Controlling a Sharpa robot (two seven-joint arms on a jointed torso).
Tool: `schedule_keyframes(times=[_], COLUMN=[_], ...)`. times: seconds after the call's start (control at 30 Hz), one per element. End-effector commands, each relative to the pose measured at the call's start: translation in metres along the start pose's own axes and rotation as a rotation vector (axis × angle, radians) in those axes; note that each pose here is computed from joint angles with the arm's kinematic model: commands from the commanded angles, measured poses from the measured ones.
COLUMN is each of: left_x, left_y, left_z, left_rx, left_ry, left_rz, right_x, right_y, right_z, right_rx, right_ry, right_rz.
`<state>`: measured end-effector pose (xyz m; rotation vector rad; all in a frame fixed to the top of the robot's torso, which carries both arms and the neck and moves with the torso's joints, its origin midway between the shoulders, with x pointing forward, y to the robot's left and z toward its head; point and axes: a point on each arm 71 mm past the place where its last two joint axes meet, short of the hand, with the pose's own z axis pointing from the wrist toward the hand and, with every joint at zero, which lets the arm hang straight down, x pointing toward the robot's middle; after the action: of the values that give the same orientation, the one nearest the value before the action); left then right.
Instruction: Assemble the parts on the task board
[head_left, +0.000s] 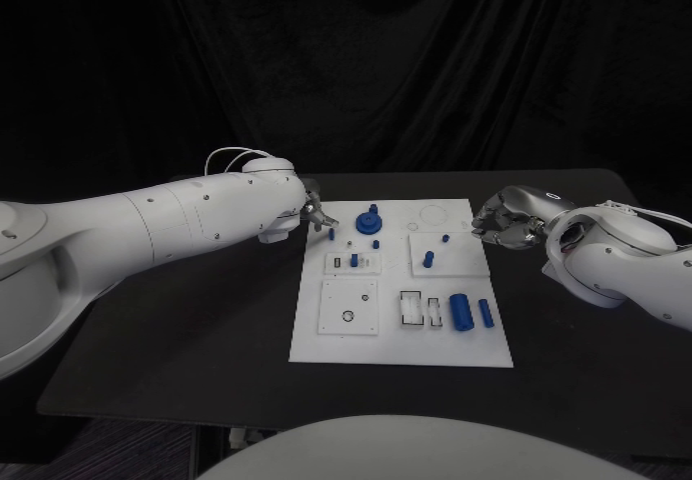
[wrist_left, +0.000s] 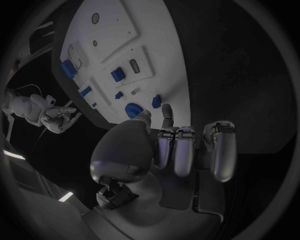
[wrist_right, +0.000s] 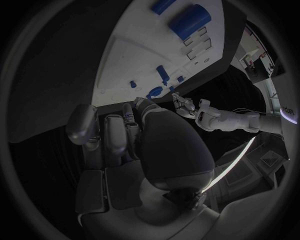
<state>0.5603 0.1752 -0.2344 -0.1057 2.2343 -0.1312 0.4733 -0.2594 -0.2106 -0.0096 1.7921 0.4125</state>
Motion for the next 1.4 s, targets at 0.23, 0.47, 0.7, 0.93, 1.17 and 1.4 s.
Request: schedule_keyframes(times=[0.23, 0.47, 0.7, 0.93, 1.17, 1.4], left_x=[0.0011, 0.0015, 0.0029, 0.0063, 0.0123, 0.0141], left_y=[-0.0028, -0.0047, -0.0066, -0.0082, -0.0085, -0.0082], left_z=[0.0022, 0.0035, 0.0044, 0.0068, 0.0097, 0.0111], left_rx=[0.035, 0.051, 0.058, 0.050, 0.034, 0.025], left_ry=[-0.013, -0.020, -0.018, -0.004, 0.012, 0.012], left_rz=[-0.010, -0.015, -0.014, -0.009, -0.005, -0.007], right_x=[0.001, 0.001, 0.002, 0.002, 0.003, 0.003], right_y=[0.000, 0.000, 0.000, 0.001, 0.001, 0.001], right_z=[0.000, 0.001, 0.001, 0.002, 0.002, 0.002], right_rx=[0.008, 0.010, 0.013, 0.011, 0.009, 0.009], right_ry=[0.004, 0.009, 0.014, 0.020, 0.026, 0.030], right_rz=[-0.003, -0.004, -0.006, -0.008, -0.009, -0.010])
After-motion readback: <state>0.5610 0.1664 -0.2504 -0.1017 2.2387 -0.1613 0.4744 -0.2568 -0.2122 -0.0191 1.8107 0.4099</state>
